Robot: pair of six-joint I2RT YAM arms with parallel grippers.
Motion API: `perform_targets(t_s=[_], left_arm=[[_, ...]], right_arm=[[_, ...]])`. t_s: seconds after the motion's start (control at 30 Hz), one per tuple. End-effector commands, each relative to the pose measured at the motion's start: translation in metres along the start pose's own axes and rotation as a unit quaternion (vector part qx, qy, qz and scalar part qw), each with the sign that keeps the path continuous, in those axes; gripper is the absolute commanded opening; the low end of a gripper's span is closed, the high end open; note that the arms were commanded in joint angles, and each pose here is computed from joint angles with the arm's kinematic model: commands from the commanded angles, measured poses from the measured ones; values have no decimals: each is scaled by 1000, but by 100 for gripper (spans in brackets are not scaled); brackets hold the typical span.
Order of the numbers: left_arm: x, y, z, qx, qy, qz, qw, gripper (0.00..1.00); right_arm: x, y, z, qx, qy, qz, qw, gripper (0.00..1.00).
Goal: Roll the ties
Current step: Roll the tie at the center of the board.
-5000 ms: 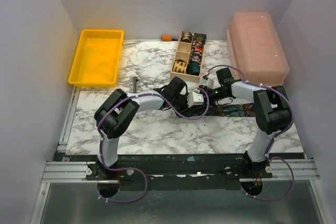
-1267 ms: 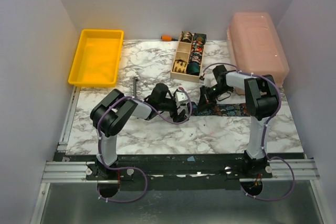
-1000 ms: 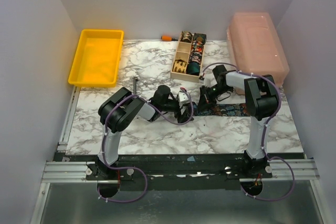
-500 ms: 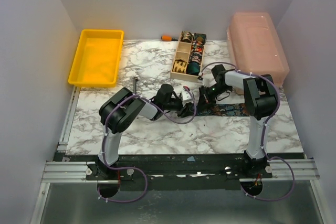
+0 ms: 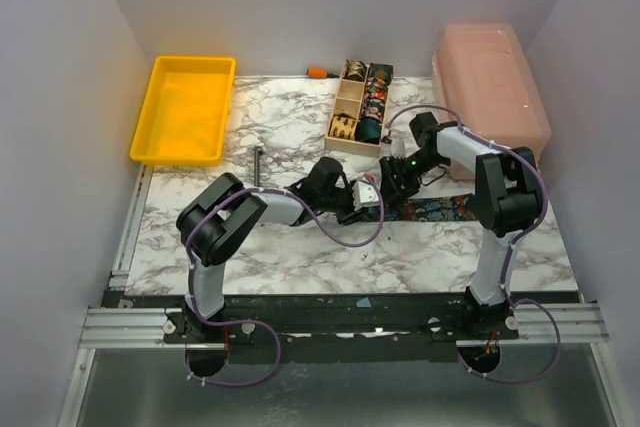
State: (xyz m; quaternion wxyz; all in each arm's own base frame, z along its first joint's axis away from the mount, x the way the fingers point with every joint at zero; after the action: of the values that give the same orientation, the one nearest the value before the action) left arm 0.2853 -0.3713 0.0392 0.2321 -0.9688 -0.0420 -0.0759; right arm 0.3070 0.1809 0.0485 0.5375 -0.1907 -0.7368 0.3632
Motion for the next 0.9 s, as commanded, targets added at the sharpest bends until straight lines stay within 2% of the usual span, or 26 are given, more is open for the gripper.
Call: perform_targets(t_s=[0.0, 0.17, 0.27, 0.33, 0.5, 0.63, 0.7, 0.73, 0.87], left_arm=[[-31, -13, 68, 132, -49, 33, 990, 16], [-31, -11, 67, 140, -42, 37, 989, 18], [-31, -9, 65, 140, -42, 39, 989, 19], [-31, -9, 65, 142, -44, 41, 988, 19], [-32, -8, 64, 143, -52, 41, 988, 22], [-33, -5, 59, 133, -62, 47, 988, 29], [-31, -3, 54, 127, -74, 45, 988, 38], [-31, -3, 50, 118, -80, 46, 989, 47], [-28, -2, 28, 54, -102, 53, 992, 65]], right_arm=[[25, -15, 17, 2, 7, -36, 999, 59], [39, -8, 9, -14, 48, -86, 995, 66], [35, 3, 5, -15, 60, -93, 994, 67], [31, 9, 3, -15, 61, -87, 994, 61], [12, 22, 11, 2, 66, -60, 996, 36], [-7, 30, 25, 26, 63, -27, 997, 3], [-16, 30, 29, 32, 56, -12, 998, 0], [-19, 30, 30, 33, 54, -7, 998, 0], [-39, 29, 33, 33, 29, 36, 998, 0]])
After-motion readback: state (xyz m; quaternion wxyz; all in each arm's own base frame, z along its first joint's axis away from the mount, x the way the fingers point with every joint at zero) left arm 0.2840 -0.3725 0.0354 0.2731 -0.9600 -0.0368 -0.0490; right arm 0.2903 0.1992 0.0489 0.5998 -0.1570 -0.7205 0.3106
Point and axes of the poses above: each gripper's point midway between its finger pads, its own y axis out along the fingers, its own x axis along the line the jaws close on, z = x × y, the point moved 1 cm from there along -y, back along the fingers, and after that the axes turned 3 degrees about y, right-handed, at the moved point
